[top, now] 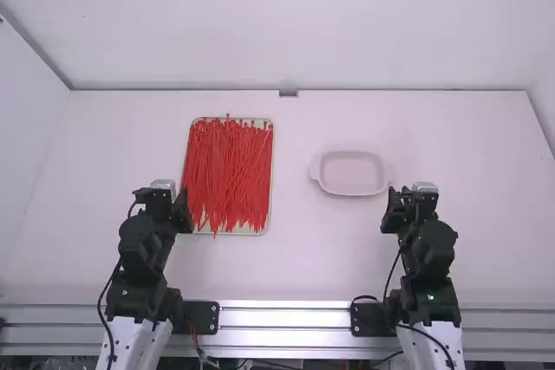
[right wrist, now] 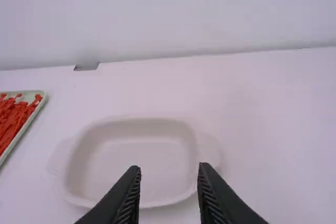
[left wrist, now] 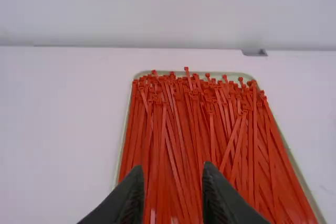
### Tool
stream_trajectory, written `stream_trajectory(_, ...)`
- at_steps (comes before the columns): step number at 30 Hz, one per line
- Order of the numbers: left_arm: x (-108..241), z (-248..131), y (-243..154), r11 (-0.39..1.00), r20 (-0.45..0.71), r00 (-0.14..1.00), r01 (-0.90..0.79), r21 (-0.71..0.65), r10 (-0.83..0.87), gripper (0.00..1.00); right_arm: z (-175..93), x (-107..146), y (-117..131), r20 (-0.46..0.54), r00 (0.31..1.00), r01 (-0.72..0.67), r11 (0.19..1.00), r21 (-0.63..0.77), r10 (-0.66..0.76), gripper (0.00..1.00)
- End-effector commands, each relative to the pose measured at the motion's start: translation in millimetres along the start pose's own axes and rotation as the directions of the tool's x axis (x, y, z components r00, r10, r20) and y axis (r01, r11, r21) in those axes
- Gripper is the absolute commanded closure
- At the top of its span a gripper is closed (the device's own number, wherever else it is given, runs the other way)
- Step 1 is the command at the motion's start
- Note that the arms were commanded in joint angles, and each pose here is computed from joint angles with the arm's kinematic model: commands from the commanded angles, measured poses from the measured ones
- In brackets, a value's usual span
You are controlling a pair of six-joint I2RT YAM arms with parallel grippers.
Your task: Fasten the cable tie
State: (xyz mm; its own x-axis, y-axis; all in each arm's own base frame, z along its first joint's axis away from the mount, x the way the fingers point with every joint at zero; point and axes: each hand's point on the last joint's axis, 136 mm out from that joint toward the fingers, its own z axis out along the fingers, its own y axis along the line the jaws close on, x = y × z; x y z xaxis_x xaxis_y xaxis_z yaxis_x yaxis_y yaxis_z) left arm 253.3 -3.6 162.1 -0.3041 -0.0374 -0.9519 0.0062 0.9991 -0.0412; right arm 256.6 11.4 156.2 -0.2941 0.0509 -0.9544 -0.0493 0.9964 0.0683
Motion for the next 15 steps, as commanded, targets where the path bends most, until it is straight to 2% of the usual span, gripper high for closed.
stream_trajectory(1, -13, 1, -6, 1.0, -0.014, 1.0, 0.016, 0.026, -0.015, 0.67, 0, -17, 6, -0.001, 1.0, -0.015, 1.0, -0.024, 0.015, 0.67)
stream_trajectory(15, -24, 26, -14, 0.997, -0.239, 0.969, 0.069, 0.035, -0.059, 0.39, 31, -21, 28, -0.218, 0.976, -0.018, 0.999, -0.037, 0.01, 0.39)
